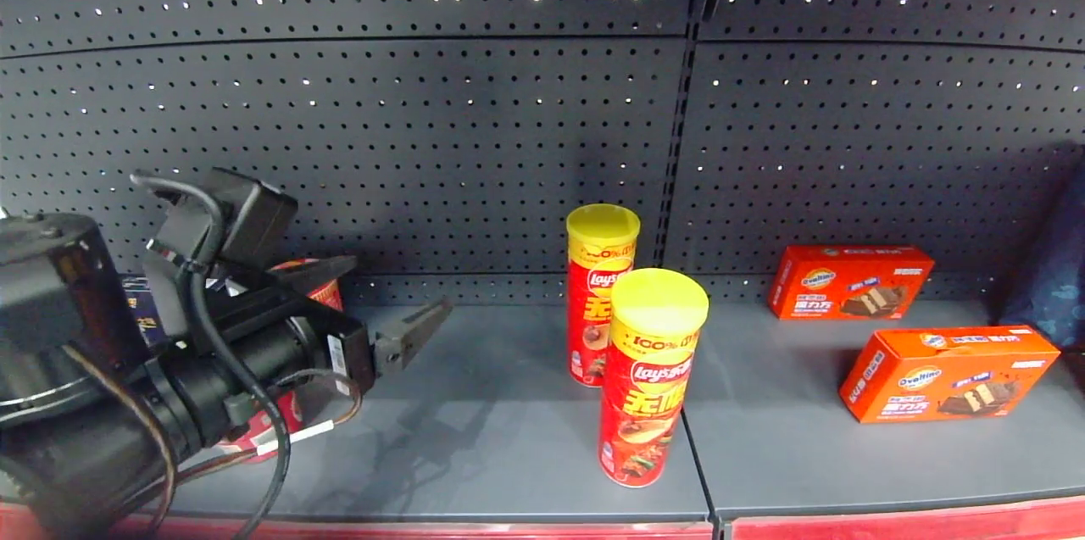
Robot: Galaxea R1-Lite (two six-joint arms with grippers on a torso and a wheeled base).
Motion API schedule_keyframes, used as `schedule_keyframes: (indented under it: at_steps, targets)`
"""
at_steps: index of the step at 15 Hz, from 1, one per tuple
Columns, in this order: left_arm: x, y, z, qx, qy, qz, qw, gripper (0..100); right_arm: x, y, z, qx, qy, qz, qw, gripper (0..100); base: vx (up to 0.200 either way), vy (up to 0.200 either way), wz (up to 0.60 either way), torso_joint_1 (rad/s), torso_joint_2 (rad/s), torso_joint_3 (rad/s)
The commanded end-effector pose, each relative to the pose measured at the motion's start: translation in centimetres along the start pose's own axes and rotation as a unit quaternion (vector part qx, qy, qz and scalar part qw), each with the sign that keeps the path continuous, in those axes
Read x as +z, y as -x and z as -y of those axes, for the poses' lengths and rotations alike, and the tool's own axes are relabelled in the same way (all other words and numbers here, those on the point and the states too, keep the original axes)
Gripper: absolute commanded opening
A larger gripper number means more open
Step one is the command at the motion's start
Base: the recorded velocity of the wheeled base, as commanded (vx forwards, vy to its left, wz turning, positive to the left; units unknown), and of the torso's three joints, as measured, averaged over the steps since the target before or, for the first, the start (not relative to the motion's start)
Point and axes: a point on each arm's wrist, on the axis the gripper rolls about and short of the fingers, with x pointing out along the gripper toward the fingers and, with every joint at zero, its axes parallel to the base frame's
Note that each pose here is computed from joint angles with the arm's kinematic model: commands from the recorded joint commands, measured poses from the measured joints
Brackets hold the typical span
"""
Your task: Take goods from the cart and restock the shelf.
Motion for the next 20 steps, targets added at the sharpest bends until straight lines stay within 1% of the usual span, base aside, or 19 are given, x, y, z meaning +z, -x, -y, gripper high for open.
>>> schedule_keyframes:
  at_steps: [1,2,3,4,5,6,7,8,10,12,16,20]
  targets:
    - [-0.8,1.1,0.1,-0.002,-0.01,-0.008,0.9999,100,4.4,-7.5,1.4,0.044,0.001,-0.037,0.998,100,0.0,0.0,0.0,0.0,0.0,0.0]
    - [-0.9,0.9,0.1,-0.001,-0.018,-0.012,0.9998,100,4.7,-9.5,1.4,0.048,0.002,-0.044,0.998,100,0.0,0.0,0.0,0.0,0.0,0.0]
    - [-1.2,0.6,0.1,0.0,-0.022,-0.019,0.9996,100,5.0,-11.0,1.1,0.055,0.003,-0.056,0.997,100,0.0,0.0,0.0,0.0,0.0,0.0]
    - [-1.5,0.4,0.1,0.001,-0.023,-0.028,0.9994,100,5.2,-11.9,0.6,0.065,-0.002,-0.065,0.996,100,0.0,0.0,0.0,0.0,0.0,0.0]
    - [-1.9,-0.1,0.1,0.002,-0.023,-0.038,0.999,100,5.6,-13.7,-1.3,0.093,-0.029,-0.085,0.992,100,0.0,0.0,0.0,0.0,0.0,0.0]
    - [-1.9,-0.1,0.1,0.002,-0.024,-0.039,0.9989,100,5.6,-14.2,-2.1,0.096,-0.039,-0.095,0.99,100,0.0,0.0,0.0,0.0,0.0,0.0]
    - [-2.3,-0.5,0.1,0.003,-0.024,-0.048,0.9985,100,5.2,-15.7,-3.4,0.095,-0.06,-0.126,0.986,100,0.0,0.0,0.0,0.0,0.0,0.0]
    - [-2.4,-0.6,0.1,0.005,-0.024,-0.052,0.9983,100,4.5,-16.4,-3.6,0.095,-0.057,-0.144,0.983,100,0.0,0.0,0.0,0.0,0.0,0.0]
    - [-2.4,-0.7,0.1,0.006,-0.025,-0.052,0.9983,100,3.8,-17.4,-4.1,0.098,-0.052,-0.167,0.98,100,0.0,0.0,0.0,0.0,0.0,0.0]
    - [-2.6,-0.7,-0.1,0.012,-0.024,-0.056,0.998,100,2.7,-18.2,-5.2,0.116,-0.041,-0.197,0.973,100,0.0,0.0,0.0,0.0,0.0,0.0]
    - [-2.9,-1.2,-0.1,0.012,-0.025,-0.064,0.9976,100,1.9,-19.5,-7.0,0.141,-0.025,-0.222,0.965,100,0.0,0.0,0.0,0.0,0.0,0.0]
    - [-3.0,-1.3,-0.1,0.011,-0.024,-0.067,0.9974,100,1.9,-20.8,-7.8,0.148,-0.021,-0.227,0.962,100,0.0,0.0,0.0,0.0,0.0,0.0]
